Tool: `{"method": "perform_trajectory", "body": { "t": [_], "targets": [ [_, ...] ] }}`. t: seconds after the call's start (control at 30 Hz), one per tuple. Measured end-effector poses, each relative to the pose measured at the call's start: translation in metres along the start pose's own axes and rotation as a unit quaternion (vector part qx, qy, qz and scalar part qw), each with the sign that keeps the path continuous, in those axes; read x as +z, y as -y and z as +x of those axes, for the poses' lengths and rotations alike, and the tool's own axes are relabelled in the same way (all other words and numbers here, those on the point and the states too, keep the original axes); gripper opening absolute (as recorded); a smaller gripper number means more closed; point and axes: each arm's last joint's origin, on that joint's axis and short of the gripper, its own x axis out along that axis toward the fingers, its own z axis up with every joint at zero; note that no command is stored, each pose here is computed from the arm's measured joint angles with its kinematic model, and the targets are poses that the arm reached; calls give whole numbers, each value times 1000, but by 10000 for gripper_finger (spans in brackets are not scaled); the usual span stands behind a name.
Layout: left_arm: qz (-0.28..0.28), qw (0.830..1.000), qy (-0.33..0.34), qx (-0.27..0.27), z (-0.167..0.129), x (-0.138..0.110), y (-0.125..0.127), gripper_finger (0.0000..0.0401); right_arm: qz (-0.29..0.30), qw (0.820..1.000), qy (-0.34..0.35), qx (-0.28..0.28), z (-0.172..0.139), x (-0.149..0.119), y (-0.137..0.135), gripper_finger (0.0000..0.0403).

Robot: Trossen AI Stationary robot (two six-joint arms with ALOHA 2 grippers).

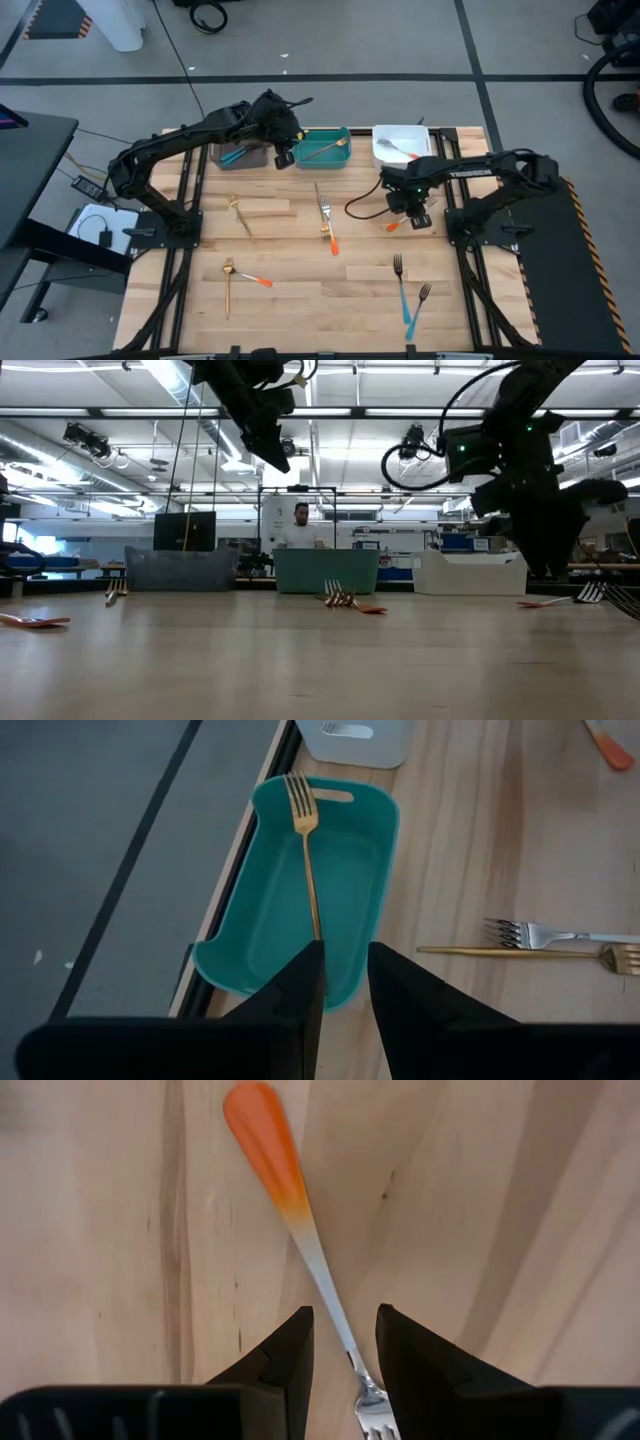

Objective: Sort silverware by color (type)
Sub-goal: Put the orange fork into the white bin

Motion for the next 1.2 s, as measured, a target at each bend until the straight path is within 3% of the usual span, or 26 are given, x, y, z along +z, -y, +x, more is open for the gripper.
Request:
{"method": "perform_trajectory", "body": {
  "t": [0.33, 0.53, 0.7, 0.83, 1.2],
  "targets": [
    [-2, 1000, 0, 0, 0, 0, 0, 89, -1, 998, -61, 11, 22, 7, 1, 112],
    [-1, 1000, 1, 0, 0, 0, 0, 89, -3, 993, -118, -20, 39, 15, -2, 101],
    [-1, 1000, 6, 2, 0, 1, 0, 89, 12, 989, -142, -44, 46, 18, -2, 65],
    [-1, 1000, 8, 3, 0, 2, -1, 89, 31, 989, -138, -49, 43, 16, -2, 13],
    [-1, 1000, 12, 4, 0, 2, -1, 89, 44, 991, -126, -19, 9, 14, -7, 8]
  ]
}}
